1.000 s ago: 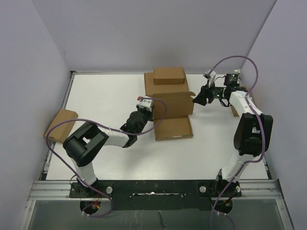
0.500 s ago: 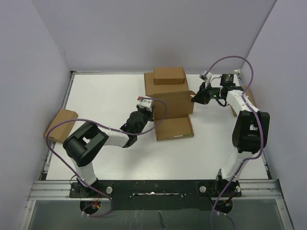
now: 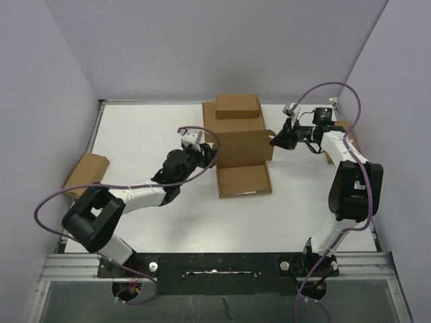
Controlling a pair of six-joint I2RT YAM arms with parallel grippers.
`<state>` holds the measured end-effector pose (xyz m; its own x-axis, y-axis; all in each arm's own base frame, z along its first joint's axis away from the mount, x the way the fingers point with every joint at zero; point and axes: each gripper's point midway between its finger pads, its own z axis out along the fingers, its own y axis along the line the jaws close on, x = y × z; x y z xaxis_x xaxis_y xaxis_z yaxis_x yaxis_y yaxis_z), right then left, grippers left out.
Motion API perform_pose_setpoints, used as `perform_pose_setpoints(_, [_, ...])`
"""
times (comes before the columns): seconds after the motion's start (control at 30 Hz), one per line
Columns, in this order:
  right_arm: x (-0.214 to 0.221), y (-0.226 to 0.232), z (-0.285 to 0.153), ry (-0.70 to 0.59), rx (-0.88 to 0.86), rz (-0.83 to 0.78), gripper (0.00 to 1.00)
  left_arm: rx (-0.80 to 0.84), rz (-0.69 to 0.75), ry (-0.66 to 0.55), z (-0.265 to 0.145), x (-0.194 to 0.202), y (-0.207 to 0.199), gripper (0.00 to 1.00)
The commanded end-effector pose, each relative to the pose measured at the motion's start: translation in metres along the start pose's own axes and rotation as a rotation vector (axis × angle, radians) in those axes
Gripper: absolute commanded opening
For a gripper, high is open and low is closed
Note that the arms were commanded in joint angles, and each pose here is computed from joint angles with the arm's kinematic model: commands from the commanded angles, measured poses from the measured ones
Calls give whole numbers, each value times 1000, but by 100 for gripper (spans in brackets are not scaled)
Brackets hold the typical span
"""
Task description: Fold the paper box
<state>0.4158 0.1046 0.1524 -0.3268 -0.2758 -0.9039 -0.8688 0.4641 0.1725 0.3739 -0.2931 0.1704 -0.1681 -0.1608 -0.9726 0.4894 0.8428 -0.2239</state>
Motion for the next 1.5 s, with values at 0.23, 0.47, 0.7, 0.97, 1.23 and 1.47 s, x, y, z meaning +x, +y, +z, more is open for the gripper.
perform_pose_setpoints(0.23, [-24,9,-9,-75,-16,-79,0,177,-271,222,-48,-47,16,57])
perform_pose_setpoints(0.47, [-25,11,-9,-79,-19,-65,0,233,-219,267,-32,-41,11,57])
perform_pose_setpoints(0.7, [-25,11,-9,-84,-21,-56,0,230,-174,283,2,-26,14,55])
perform_pose_setpoints(0.97, [-26,12,-8,-88,-26,-53,0,223,-163,272,20,-16,8,45])
perform_pose_setpoints(1.23, [-26,13,-8,-88,-27,-51,0,158,-142,257,31,-9,15,42])
perform_pose_setpoints(1.47, [-26,13,-8,-89,-30,-49,0,121,-122,238,35,-12,23,42])
